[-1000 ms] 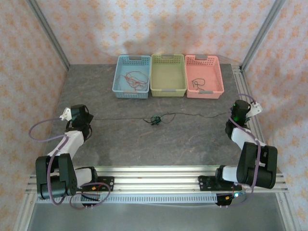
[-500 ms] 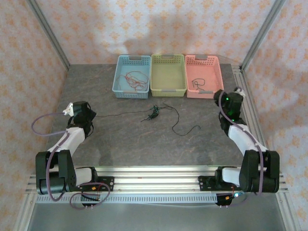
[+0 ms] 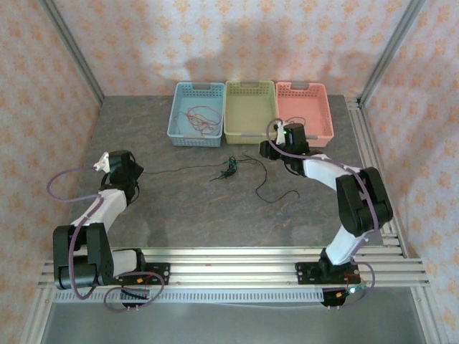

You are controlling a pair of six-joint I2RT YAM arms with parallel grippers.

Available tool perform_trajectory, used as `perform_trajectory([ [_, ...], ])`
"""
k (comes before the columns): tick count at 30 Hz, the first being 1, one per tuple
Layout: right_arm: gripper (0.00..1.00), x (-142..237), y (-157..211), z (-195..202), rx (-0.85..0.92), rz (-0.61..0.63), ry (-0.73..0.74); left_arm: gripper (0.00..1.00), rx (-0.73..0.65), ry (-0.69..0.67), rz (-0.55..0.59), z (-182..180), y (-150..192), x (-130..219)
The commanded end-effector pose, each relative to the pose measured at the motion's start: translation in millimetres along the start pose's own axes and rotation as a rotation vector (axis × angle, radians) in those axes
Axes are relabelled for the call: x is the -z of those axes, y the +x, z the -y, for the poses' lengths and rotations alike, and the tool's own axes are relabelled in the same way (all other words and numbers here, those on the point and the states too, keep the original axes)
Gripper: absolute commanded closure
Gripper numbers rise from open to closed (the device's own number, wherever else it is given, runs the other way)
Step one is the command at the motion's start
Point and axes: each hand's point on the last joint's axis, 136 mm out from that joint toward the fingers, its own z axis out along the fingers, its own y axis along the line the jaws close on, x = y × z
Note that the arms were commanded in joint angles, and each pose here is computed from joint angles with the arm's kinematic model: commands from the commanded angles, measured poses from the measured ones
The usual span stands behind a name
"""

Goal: Untangle the cables

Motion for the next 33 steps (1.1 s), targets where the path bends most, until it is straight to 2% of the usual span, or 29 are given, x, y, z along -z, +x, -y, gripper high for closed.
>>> perform_trajectory([
  [1,0.54,-8,22,4,0.083,-0.118,0.008,1.0,-0.025,0.026,0.009,12,-5,0],
  [5,0.54,-14,35,-4,0.094,-0.165,-0.056,1.0,-0.028,0.025,0.008,12,-5,0],
  [12,0.54,-32,54,-1,0.104,-0.241,-0.051,1.0,-0.028,0.029,0.003,13,-4,-1],
  [24,0.55,-41,56,5,0.113,-0.248,-0.002,1.0,-0.031,0.035,-0.011,15,-2,-3],
  [29,0.65,-45,61,3,0.145,-0.262,0.022,1.0,-0.031,0.036,-0.013,16,-2,-4],
  [33,0.69,-48,68,-1,0.184,-0.284,0.046,1.0,-0.031,0.039,-0.017,16,-1,-4],
])
